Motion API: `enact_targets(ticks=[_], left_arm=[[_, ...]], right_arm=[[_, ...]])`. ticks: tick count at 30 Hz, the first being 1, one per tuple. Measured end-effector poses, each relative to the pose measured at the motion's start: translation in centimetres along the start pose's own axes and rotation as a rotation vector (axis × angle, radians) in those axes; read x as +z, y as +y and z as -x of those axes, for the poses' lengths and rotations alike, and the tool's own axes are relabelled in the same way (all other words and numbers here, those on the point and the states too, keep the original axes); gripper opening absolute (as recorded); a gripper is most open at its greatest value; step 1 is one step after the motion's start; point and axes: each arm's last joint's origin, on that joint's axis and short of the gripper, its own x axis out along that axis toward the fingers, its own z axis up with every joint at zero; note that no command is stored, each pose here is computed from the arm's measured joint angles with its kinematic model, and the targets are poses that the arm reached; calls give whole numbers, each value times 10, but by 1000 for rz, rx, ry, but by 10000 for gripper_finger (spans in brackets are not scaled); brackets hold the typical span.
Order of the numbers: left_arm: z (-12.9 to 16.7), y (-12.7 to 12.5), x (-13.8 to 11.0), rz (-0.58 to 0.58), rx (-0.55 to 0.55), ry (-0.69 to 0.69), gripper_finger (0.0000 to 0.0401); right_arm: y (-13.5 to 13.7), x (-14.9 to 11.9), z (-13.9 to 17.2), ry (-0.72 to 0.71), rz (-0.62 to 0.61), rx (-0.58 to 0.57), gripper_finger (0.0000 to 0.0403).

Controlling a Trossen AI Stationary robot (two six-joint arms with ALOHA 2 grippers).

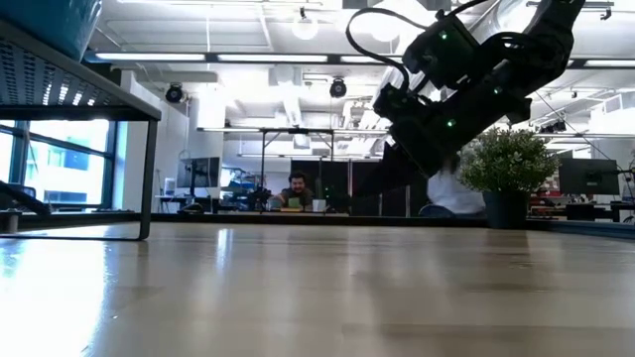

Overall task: Pick & Place Mini bowls
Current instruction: Stack the blue bowl on the other blue bowls on the shelf

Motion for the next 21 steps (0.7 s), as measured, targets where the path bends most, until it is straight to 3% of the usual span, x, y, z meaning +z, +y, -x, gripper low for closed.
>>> enact_targets(ticks=[12,21], left_arm=[[11,-68,-14,-17,-131,94,1],[-17,-92,-26,-20,-120,154,1]], right_arm=[[0,0,0,2,0,-1,3],[0,0,0,3,0,3,2]])
